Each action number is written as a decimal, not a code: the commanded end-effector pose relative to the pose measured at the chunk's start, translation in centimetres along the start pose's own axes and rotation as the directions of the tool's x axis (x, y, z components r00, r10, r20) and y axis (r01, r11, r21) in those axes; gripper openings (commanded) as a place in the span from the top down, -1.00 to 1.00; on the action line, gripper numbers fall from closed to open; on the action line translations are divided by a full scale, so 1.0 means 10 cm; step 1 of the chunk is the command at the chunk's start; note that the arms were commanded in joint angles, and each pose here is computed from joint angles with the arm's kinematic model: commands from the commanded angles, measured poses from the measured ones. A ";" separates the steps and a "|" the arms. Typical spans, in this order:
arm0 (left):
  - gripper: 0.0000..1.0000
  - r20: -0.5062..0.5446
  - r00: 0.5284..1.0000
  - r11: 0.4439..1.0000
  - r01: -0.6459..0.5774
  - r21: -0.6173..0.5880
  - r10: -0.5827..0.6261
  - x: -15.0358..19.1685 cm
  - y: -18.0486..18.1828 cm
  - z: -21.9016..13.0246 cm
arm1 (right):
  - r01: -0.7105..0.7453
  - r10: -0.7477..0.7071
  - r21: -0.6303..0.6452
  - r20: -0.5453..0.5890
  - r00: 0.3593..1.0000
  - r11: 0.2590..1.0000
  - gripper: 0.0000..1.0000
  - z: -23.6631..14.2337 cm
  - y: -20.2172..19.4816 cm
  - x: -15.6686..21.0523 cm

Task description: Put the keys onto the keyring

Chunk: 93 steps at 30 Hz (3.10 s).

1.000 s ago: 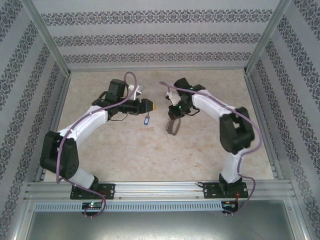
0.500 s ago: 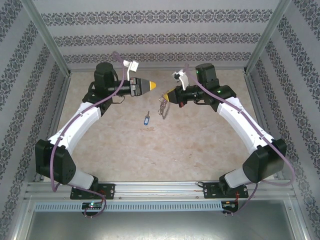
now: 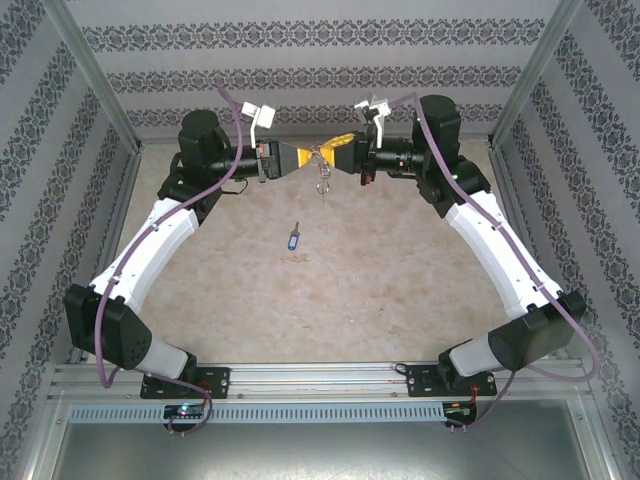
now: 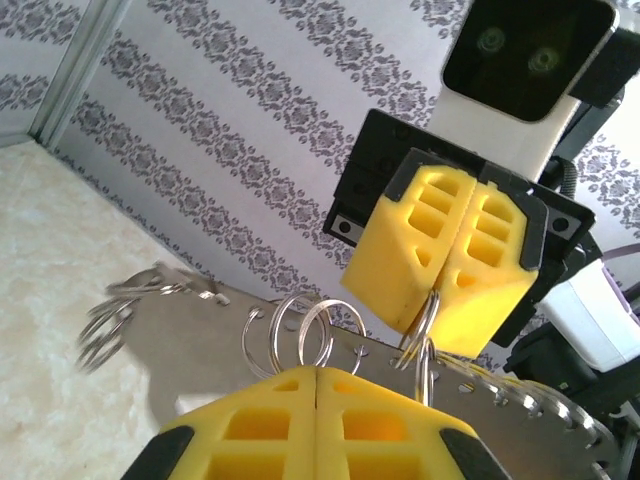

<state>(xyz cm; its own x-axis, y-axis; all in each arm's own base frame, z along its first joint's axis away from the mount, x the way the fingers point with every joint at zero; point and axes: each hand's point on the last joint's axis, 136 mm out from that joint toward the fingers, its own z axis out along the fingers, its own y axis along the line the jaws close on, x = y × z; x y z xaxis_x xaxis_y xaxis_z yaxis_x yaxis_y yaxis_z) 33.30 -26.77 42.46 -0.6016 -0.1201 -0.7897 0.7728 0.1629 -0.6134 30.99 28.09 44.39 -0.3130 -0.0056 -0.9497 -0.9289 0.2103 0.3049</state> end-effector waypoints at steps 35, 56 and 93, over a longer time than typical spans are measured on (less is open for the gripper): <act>0.83 -0.021 0.991 0.988 -0.133 0.078 0.135 -0.16 -0.62 -0.10 | 0.086 -0.081 -0.036 0.125 0.989 0.996 1.00 -0.08 0.18 -0.43; 0.56 0.008 0.977 0.977 -0.213 0.005 0.213 -0.40 -0.64 -0.14 | 0.114 -0.104 -0.100 0.108 0.989 0.988 1.00 -0.06 0.39 -0.42; 0.96 -0.123 0.967 0.974 -0.226 0.004 0.224 -0.11 -0.43 0.10 | 0.088 -0.091 -0.119 -0.021 0.996 0.989 1.00 0.07 0.39 -0.15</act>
<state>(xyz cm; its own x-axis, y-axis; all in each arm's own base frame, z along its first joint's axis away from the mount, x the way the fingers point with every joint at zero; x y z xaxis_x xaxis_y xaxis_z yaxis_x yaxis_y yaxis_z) 31.07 -27.51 45.65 -0.4616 0.0347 -0.8864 0.8706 0.2094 -0.4452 29.63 29.03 46.30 -0.2757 -0.0226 -0.9610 -0.9518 0.1464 0.2696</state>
